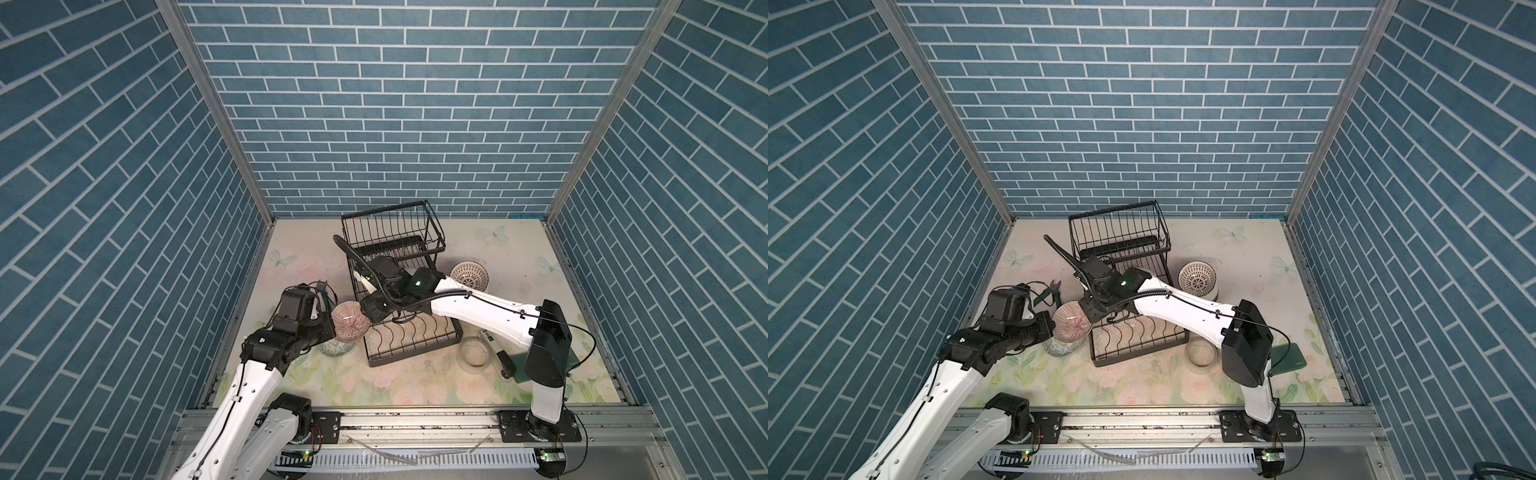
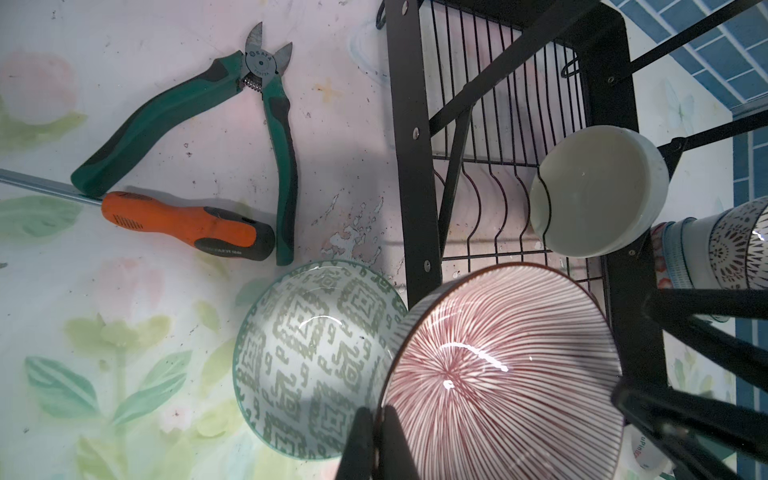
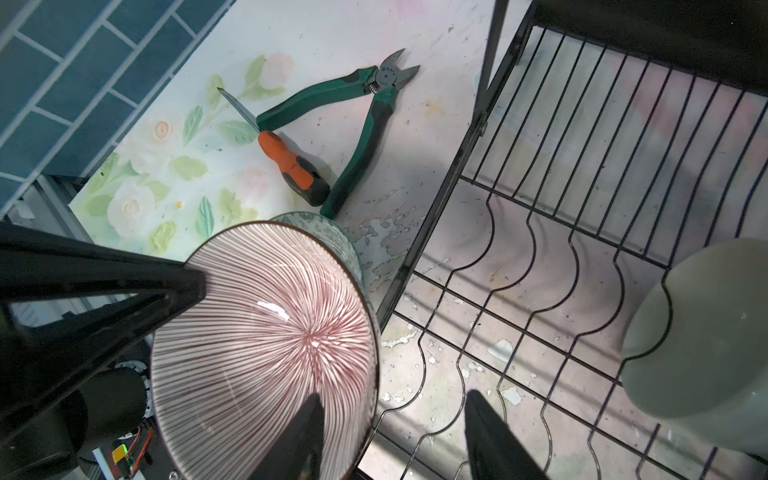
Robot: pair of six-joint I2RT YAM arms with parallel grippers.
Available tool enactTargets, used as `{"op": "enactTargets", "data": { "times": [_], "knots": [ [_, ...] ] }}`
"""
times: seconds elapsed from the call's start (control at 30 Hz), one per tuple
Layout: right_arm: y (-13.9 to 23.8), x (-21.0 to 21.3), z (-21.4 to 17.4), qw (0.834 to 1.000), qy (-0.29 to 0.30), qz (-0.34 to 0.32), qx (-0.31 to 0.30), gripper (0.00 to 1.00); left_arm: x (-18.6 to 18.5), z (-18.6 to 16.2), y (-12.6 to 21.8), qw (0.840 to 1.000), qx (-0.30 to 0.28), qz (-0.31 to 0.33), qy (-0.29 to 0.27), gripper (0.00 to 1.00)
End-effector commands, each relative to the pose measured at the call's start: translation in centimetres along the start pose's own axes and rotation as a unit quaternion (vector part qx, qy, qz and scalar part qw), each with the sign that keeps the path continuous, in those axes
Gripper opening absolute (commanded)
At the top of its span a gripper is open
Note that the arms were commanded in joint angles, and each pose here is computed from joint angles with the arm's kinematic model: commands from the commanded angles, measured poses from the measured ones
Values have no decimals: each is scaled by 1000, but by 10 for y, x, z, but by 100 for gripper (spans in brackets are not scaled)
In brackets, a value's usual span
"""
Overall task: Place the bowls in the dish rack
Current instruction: 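Move the right gripper down to the purple-striped bowl rim beside the left gripper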
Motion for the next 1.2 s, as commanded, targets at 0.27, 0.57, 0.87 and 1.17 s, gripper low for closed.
{"op": "enactTargets", "data": {
  "times": [0.27, 0.57, 0.87, 1.17],
  "knots": [
    [-19, 5, 7, 999, -6, -36, 29, 40, -2, 2, -6, 1000, -6, -14, -4, 0],
    [-31, 6, 3, 999, -11, -34, 40, 24, -1, 1, -8, 1000, -7, -13, -6, 0],
    [-33, 11, 3, 999, -14, -1, 35, 4, 5, -3, -15, 1000, -6, -4, -3, 0],
    [-31, 10, 1, 999, -8, -12, 33, 0, 7, -3, -20, 1000, -6, -2, -2, 0]
  ]
}}
Point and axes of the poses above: each gripper's point midway between its finger pads, its own y axis back along the fingers, its own x axis along the line the jaws close on, z = x × y, the point moved 10 cm from there along y, back along the fingers, and after that the axes turned 13 degrees about y, right-handed, at the moved point
